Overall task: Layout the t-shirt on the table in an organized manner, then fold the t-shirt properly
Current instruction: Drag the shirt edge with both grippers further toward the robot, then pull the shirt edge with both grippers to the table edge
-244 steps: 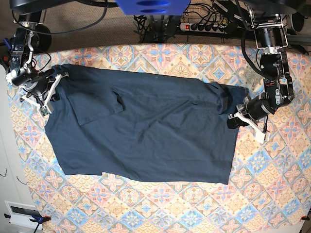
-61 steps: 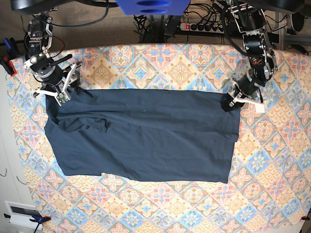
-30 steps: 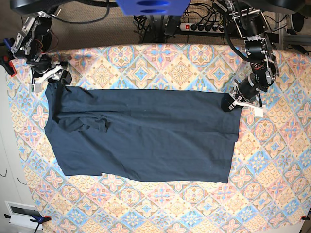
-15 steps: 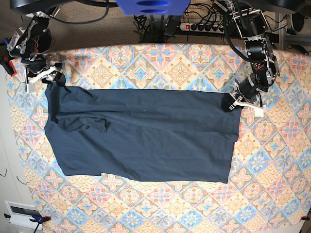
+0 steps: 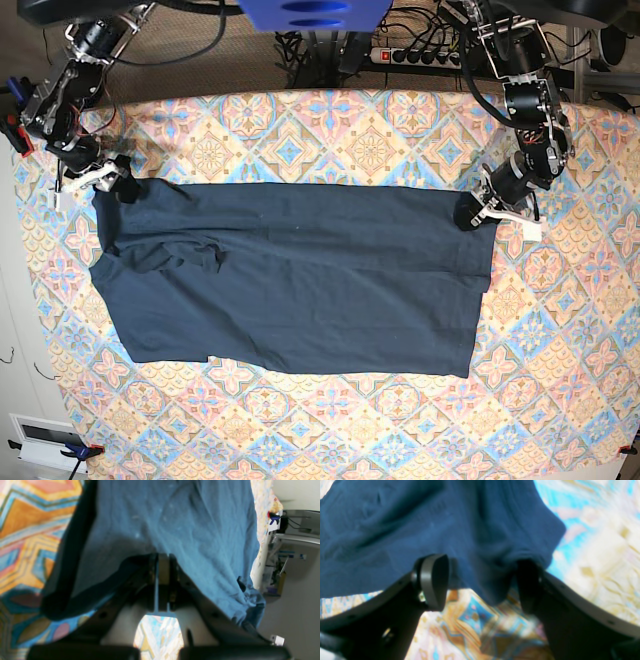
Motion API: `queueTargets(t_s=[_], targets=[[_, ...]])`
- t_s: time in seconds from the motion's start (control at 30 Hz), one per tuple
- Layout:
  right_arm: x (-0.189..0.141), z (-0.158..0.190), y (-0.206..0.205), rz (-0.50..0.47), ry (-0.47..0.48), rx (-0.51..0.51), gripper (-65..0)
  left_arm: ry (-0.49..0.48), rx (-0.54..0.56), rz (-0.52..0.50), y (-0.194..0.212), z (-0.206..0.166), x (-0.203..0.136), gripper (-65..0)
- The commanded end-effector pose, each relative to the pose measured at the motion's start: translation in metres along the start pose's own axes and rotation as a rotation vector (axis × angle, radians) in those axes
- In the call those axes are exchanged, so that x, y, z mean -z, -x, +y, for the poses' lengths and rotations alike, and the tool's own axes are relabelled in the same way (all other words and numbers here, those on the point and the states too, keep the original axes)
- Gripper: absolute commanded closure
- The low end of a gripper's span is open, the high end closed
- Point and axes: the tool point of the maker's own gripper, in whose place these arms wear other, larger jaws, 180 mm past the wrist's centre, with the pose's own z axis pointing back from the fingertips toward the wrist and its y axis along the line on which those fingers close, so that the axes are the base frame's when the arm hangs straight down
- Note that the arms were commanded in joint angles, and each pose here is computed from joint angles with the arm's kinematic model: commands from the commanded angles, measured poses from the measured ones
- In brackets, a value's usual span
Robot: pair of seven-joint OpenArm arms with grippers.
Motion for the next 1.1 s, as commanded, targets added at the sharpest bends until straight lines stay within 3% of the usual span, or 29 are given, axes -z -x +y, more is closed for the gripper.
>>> queueTargets(t_s=[0.0, 0.13, 0.3, 0.43, 0.6, 0.9, 1.07], targets=[[-0.004, -0.002, -0.014, -0.024, 0.006, -0.021, -41.5, 0.033, 0.019, -0.029, -0.012, -0.010, -0.003, 0.0], [0.001, 0.005, -0.032, -0.060, -0.011, -0.026, -35.2, 0.033, 0.019, -0.029, -0.012, -0.010, -0.003, 0.0], [0.011, -0.001, -0.032, -0.055, -0.020, 0.023, -11.3, 0.029, 0.024, -0.029, -0.014, -0.009, -0.004, 0.0], [0.003, -0.012, -0.038, -0.096, 0.004, 0.052, 0.0, 0.001, 0.043, -0.027, -0.017, 0.001, -0.012, 0.0], [-0.014, -0.030, -0.030, -0.086, 0.055, 0.048, 0.0, -0.037, 0.064, -0.019, -0.020, 0.015, -0.022, 0.0], [-0.029, -0.034, -0.012, -0.046, 0.087, 0.002, 0.0, -0.012, 0.067, -0.026, -0.021, 0.011, -0.033, 0.0], [-0.029, -0.034, -0.012, -0.046, 0.087, 0.003, 0.0, 0.048, 0.019, 0.072, 0.004, -0.001, -0.028, -1.6]])
